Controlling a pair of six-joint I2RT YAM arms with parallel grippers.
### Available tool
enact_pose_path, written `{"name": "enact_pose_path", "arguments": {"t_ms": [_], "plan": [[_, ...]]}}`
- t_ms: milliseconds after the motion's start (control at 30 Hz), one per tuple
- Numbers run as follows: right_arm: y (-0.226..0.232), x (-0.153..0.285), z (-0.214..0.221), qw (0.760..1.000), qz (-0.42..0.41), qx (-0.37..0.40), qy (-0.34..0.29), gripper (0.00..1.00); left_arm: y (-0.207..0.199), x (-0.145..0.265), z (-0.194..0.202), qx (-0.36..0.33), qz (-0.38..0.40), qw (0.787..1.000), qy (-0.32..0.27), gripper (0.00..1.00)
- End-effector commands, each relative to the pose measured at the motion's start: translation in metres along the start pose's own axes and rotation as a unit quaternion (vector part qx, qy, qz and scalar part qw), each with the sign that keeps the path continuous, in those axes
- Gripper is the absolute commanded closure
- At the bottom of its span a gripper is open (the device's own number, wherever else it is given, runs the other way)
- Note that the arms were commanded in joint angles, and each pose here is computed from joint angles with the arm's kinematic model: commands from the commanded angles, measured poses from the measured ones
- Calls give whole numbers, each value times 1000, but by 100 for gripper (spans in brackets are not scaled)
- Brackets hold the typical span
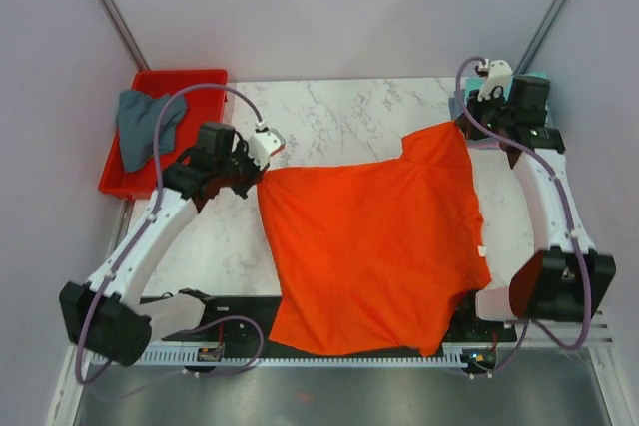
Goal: Fold and stack the t-shirts
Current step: Flatten the tshirt out
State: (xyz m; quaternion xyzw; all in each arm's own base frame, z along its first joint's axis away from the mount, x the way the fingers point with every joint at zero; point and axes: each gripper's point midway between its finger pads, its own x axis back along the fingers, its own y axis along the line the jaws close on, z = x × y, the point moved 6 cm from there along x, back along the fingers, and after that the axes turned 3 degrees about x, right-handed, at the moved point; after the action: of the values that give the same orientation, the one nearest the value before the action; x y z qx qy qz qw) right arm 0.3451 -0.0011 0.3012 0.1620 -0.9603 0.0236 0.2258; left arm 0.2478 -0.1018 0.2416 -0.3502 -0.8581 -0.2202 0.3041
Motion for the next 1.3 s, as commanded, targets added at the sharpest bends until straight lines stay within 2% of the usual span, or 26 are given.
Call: {"name": "enact_pose_path", "arguments": {"t_ms": [0,33,100,133,167,200,233,267,333,400,533,733,1067,1267], "plan": [[-10,-50,-5,999,-5,51,-15,100,50,-32,-21,-1,-80,996,-29,98],[-12,-62,-11,998,-2,57,-15,100,54,-42,-18,4,-76,997,-15,98],[-23,-105,6,999,-7,50,17,100,73,-73,-24,5,-86,996,-7,98],[-26,-116,-10,998,0,56,4,100,79,-82,-26,8,-89,996,-2,98],[-33,-146,7,999,-6,44,31,100,91,-102,-30,16,-90,996,11,98],[-36,-161,4,999,-6,41,32,100,98,-111,-34,21,-96,995,13,98],[-42,-187,-1,999,-5,36,29,100,114,-113,-50,28,-116,993,-3,98],[-45,-199,-4,999,0,37,26,100,124,-138,-38,40,-116,992,23,98],[-48,-232,-11,999,1,48,16,100,149,-149,-47,55,-140,988,17,98],[-44,-253,-15,998,7,66,7,100,165,-173,-37,75,-148,986,35,98],[-43,-293,-20,996,33,86,-19,100,196,-191,-45,85,-177,980,24,98],[-37,-317,-13,994,46,96,-25,100,221,-208,-41,100,-212,972,20,98],[-50,-319,-16,990,88,103,-33,100,240,-233,-39,88,-224,970,28,98],[-62,-291,-29,992,86,87,-28,100,238,-210,-38,117,-215,968,46,98]]}}
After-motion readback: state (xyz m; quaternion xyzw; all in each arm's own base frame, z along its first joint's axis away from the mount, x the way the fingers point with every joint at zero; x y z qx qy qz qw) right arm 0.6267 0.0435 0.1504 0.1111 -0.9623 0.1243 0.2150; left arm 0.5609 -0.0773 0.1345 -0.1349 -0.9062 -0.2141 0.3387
